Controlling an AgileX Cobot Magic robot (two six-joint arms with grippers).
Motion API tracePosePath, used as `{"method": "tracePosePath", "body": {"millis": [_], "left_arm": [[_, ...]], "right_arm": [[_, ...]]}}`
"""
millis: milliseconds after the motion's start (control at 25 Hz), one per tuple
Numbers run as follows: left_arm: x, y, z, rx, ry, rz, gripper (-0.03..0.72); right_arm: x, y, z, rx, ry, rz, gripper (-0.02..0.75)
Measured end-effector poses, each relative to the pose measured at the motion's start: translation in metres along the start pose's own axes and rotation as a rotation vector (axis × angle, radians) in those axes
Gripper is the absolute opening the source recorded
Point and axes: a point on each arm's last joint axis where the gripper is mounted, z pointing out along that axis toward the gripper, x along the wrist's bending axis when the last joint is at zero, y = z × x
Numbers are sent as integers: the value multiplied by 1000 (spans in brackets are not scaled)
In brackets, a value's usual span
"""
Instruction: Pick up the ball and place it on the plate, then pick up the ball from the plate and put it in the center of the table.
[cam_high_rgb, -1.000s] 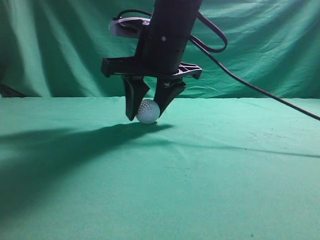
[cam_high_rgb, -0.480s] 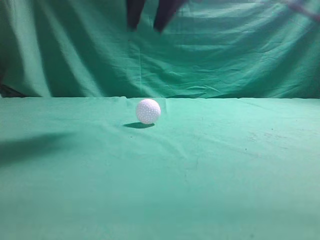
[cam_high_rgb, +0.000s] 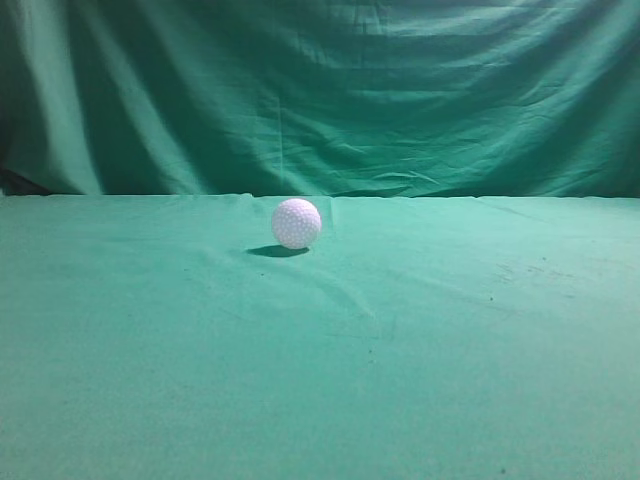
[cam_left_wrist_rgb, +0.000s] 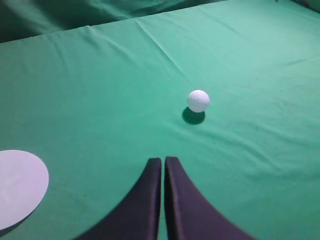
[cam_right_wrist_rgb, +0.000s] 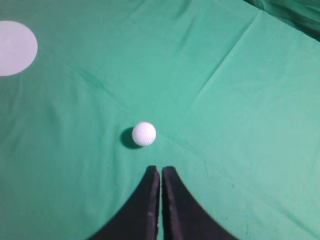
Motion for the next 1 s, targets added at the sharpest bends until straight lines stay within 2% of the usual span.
{"method": "tracePosePath", "body": {"millis": [320,680,840,1000], "left_arm": [[-6,-1,-6,-10,-35,-7,0],[-7,-24,2,60,-58,-49,0],[-6,-30,4,66,-46,-65,0],[-2,-28,5,39,-12,-57,0]], "right_arm": [[7,-96,-34,-232,20,39,0],[15,-194,-33,-443,33,73,0],[17,-214,-27,-490,31,75,0],[18,-218,-23,-486,32,75,0]]}}
